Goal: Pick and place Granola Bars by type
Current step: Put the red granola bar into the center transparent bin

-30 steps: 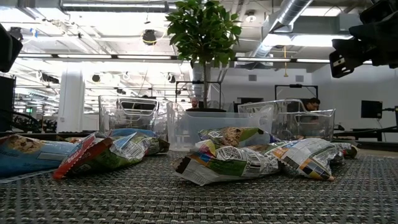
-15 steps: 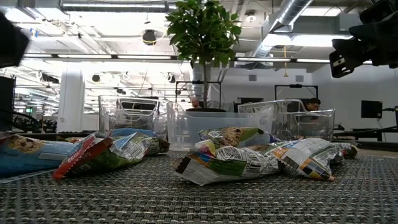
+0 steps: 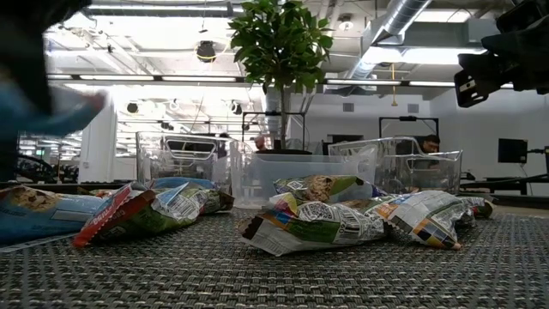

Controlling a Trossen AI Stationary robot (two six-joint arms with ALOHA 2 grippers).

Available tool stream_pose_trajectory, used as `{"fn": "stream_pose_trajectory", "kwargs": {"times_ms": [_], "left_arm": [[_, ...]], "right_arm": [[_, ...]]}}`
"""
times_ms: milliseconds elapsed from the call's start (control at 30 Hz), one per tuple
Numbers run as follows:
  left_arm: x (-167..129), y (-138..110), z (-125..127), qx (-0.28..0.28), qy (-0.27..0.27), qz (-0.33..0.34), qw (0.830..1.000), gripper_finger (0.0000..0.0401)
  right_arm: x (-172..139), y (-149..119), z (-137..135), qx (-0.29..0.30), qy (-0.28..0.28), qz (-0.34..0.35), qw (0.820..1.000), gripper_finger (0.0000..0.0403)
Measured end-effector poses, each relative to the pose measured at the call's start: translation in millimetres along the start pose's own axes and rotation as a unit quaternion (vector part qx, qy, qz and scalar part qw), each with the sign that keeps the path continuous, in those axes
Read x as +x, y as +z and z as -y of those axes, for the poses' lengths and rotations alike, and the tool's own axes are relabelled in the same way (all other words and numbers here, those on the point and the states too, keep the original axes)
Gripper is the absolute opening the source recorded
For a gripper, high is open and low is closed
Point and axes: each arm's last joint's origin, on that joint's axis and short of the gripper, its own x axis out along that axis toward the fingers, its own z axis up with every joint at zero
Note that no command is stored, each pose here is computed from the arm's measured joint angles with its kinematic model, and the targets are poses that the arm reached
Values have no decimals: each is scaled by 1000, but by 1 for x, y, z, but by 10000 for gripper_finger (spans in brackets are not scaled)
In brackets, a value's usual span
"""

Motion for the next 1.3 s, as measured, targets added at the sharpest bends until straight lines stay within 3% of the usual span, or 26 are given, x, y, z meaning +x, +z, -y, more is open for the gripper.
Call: {"fn": "stream_pose_trajectory", "kwargs": {"times_ms": [233,500,967,1300], "left_arm": [[-13,23,17,-1,-108,117,987,8],[-17,47,32,-24,-165,232,958,14],[3,88,51,-54,-149,274,949,16],[25,140,66,-66,-121,297,945,17]], "right_arm": [[0,0,0,0,0,0,1000,138],[0,0,0,0,0,0,1000,139],[0,0,0,0,0,0,1000,139],[0,0,0,0,0,0,1000,139]]}}
